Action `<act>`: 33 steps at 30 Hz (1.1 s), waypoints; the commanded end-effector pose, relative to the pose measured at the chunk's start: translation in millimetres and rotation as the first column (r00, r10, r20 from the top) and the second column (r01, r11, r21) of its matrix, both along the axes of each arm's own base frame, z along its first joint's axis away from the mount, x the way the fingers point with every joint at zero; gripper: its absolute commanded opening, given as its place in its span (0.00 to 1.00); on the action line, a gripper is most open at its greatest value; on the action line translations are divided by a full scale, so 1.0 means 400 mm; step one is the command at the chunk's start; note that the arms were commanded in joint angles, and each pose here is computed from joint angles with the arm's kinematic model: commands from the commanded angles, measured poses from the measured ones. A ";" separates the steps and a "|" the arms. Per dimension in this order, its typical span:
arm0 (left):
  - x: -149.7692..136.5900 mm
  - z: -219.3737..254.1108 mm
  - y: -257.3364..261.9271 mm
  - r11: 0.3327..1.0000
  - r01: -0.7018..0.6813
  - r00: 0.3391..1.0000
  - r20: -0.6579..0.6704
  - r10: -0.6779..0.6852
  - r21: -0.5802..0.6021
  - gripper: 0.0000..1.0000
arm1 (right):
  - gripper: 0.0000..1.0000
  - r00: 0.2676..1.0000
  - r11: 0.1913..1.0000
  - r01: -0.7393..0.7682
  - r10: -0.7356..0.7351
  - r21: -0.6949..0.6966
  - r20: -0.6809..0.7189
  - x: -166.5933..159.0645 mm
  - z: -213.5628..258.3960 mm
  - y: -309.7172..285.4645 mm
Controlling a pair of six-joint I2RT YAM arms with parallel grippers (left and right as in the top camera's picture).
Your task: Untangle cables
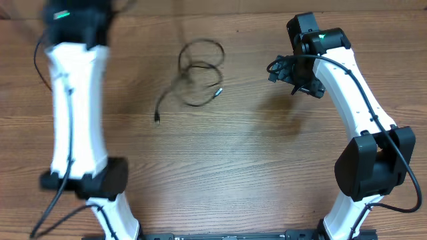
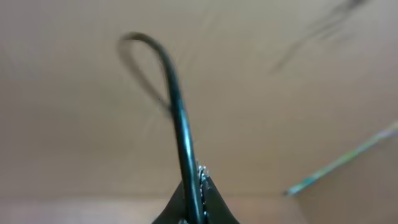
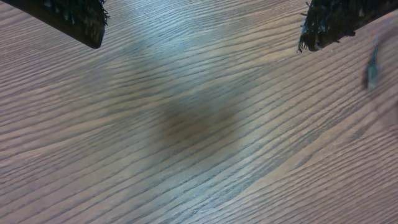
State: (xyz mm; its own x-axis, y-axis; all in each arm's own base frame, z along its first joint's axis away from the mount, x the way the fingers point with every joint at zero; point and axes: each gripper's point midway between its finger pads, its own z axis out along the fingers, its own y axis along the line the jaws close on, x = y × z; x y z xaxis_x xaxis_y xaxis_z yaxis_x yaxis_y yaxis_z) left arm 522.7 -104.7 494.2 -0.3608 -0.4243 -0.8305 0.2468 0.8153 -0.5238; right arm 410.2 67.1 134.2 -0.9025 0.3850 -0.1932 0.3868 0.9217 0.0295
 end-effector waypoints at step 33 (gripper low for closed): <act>-0.074 -0.051 0.120 0.984 -0.109 0.984 -0.122 0.126 0.140 0.04 | 1.00 0.974 0.853 -0.225 0.198 0.471 0.108 0.018 0.064 0.258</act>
State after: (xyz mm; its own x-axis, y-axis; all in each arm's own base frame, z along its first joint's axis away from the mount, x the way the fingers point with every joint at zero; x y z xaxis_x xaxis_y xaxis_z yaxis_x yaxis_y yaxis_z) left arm 478.0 -61.2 499.9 -0.3919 -0.4131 -0.8220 0.1266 0.8608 -0.4929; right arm 422.2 149.3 149.0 -0.9385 0.3328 -0.0919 0.2686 0.8709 0.4116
